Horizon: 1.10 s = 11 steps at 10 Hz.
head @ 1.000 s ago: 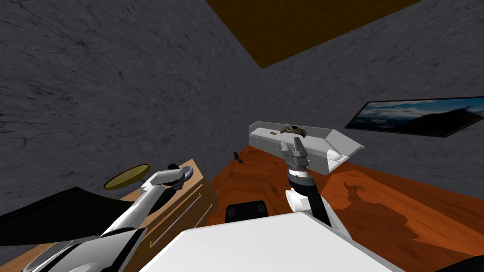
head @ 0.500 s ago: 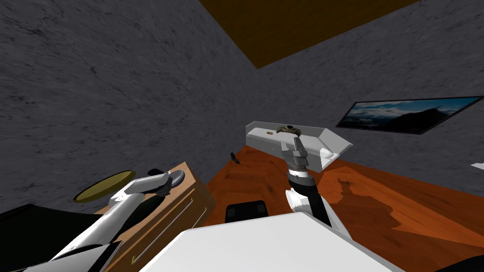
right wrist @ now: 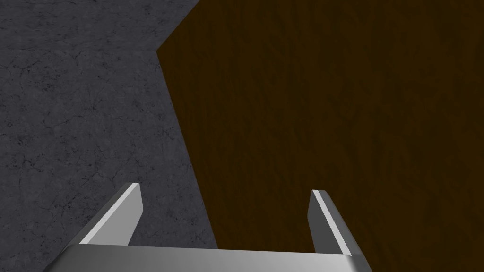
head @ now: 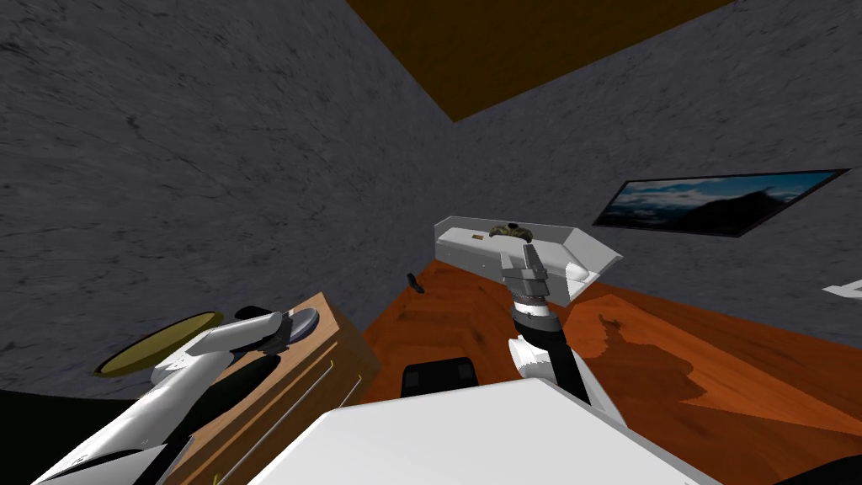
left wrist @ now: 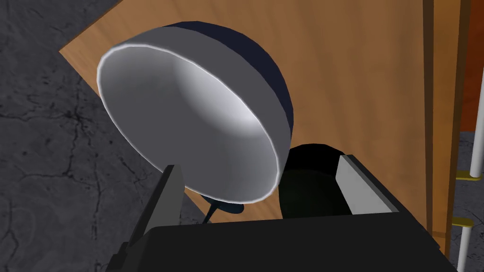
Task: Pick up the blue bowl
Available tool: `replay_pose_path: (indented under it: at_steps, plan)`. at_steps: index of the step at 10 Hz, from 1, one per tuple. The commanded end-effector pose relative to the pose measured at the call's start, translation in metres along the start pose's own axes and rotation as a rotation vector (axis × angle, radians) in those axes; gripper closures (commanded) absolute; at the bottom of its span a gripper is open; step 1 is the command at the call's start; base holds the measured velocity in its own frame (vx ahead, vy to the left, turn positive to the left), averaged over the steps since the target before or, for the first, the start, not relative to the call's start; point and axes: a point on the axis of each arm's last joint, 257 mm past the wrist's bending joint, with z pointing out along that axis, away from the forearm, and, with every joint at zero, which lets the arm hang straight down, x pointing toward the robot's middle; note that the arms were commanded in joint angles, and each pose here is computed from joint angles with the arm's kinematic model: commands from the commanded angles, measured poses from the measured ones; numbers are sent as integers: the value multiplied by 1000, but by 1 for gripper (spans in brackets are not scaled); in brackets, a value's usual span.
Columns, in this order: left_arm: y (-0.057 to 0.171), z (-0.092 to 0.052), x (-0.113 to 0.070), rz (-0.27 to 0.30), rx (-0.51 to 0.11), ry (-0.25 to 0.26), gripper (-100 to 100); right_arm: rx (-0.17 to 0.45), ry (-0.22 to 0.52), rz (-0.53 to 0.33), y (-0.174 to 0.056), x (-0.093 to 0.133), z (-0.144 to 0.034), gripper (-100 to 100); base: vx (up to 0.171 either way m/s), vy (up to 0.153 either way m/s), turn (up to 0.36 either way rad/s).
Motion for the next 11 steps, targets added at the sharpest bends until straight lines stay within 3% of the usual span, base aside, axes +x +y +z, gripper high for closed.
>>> replay_pose_path:
  at_steps: [1, 5, 7, 10, 11]
  plan:
    - [0, 0, 0, 0, 0, 0, 100, 0, 0, 0, 0, 0, 0, 0, 0, 0, 0]
    - [2, 1, 0, 0, -5, -1, 100, 0, 0, 0, 0, 0, 0, 0, -1, -1, 4]
    - [-1, -6, -8, -5, -16, -9, -100, 0, 0, 0, 0, 0, 0, 0, 35, 27, -6]
    - [-5, -16, -19, -14, -34, -22, -100, 0, 0, 0, 0, 0, 0, 0, 147, 77, -16]
    - [-4, -13, -17, -13, -28, -19, -100, 0, 0, 0, 0, 0, 0, 0, 62, 44, -9]
